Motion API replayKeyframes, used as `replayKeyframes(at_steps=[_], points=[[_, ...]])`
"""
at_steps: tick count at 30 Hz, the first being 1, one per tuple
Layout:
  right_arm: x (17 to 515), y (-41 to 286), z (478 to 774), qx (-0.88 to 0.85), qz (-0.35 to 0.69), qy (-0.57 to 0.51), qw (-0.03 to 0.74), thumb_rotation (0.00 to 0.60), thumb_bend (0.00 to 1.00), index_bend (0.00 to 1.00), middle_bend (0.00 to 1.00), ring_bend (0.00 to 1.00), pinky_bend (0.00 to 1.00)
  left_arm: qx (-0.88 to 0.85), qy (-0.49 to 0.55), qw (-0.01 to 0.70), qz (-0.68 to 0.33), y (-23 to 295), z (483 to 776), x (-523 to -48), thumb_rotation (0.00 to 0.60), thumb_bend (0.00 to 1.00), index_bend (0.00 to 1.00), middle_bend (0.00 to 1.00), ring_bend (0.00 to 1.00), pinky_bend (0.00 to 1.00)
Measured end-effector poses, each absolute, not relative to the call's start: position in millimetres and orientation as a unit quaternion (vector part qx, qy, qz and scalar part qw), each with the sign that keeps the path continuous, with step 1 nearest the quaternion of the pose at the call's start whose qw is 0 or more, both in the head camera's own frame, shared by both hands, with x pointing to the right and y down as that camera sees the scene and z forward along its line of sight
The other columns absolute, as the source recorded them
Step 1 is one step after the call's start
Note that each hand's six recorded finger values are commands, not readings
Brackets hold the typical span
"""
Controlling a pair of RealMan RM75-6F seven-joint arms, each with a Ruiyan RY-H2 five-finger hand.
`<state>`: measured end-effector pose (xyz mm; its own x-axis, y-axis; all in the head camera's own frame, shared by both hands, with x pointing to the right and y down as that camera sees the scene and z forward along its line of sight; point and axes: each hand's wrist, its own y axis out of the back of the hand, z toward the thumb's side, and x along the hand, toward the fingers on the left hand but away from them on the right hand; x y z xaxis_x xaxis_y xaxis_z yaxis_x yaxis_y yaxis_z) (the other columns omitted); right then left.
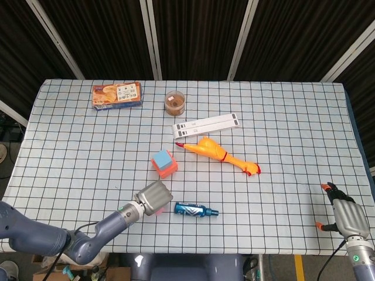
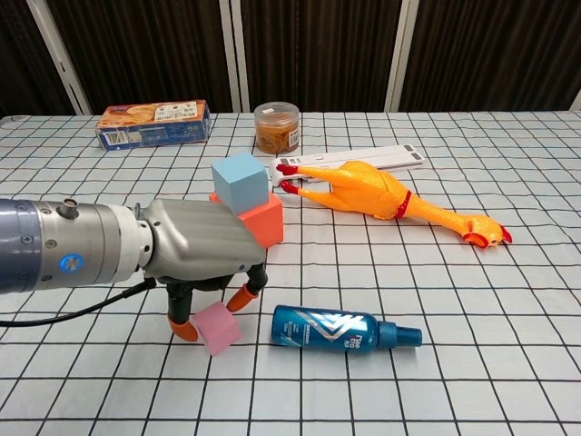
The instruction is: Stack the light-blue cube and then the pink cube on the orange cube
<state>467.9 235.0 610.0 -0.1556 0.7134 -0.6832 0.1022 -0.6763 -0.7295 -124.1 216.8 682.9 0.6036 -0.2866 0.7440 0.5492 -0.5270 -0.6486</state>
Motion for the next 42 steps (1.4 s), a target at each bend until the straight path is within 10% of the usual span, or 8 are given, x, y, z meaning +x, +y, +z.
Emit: replayKeyframes(at_steps=[13,42], points=[[467.8,234.8,610.4,-0.612,0.682,-0.333,0.222,0.6,0.1,0.13,0.08,0.16,0.22,-0.751,-0.08,0.486,-0.44,213.3,680.6,-125.1,0.6,0.44,0.55,0.95,0.83,0.99],[464.6,236.4,614.8,-0.611,0.688,-0.323,0.223,0.6,0.1,0.14,0.08,0.16,0.22,-0.729,0.052,0.52,-0.442,106.3,586.0,-110.5,0.6,0.45,0.56,0.95,0.83,0.99]])
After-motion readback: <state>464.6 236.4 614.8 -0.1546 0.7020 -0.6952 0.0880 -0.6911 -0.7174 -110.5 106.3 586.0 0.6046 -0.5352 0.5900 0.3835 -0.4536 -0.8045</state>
